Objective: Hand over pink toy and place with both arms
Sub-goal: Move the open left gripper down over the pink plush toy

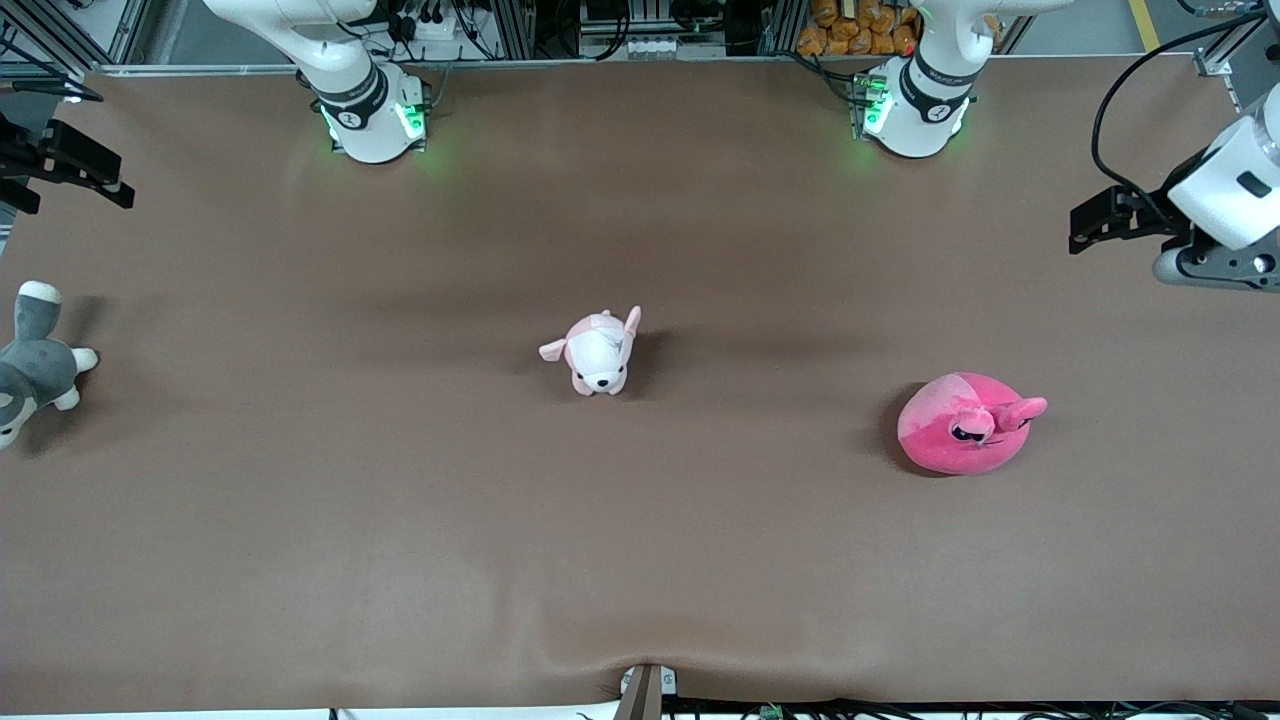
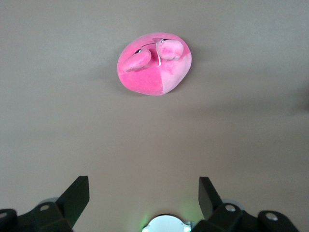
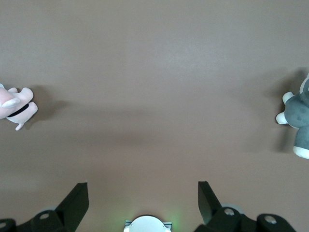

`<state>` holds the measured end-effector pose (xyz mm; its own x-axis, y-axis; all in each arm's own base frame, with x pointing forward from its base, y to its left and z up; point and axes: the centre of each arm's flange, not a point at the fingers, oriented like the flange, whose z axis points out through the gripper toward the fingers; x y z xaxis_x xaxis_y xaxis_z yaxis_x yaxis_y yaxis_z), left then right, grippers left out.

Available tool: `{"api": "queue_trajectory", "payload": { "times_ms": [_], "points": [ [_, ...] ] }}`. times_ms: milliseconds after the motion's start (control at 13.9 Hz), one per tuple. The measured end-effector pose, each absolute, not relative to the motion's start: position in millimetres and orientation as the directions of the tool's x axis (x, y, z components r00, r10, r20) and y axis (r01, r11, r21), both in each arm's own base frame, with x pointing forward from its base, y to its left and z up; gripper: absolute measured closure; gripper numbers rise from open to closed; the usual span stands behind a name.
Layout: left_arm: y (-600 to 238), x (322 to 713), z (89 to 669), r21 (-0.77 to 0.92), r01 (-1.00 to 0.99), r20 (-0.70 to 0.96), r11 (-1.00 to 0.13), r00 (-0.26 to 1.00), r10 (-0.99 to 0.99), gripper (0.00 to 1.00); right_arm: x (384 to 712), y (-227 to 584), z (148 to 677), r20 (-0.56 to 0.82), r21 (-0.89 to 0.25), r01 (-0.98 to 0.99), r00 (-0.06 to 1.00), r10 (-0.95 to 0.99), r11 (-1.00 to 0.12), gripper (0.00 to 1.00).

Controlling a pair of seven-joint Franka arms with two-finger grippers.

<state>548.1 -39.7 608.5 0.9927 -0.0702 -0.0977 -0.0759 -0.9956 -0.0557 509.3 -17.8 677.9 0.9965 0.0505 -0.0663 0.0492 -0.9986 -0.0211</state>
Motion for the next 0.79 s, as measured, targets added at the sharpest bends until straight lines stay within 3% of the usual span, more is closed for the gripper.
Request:
{"api": "queue_trajectory", "payload": {
  "times_ms": [793],
  "points": [
    [-44.2,562.3,577.4,-0.084,0.319,-0.130,-0.944,0.936,0.328,0.00,504.2,-35.5,674.2,-0.107,-0.025,0.014,0.994,0.016,-1.000,0.00]
  ]
}}
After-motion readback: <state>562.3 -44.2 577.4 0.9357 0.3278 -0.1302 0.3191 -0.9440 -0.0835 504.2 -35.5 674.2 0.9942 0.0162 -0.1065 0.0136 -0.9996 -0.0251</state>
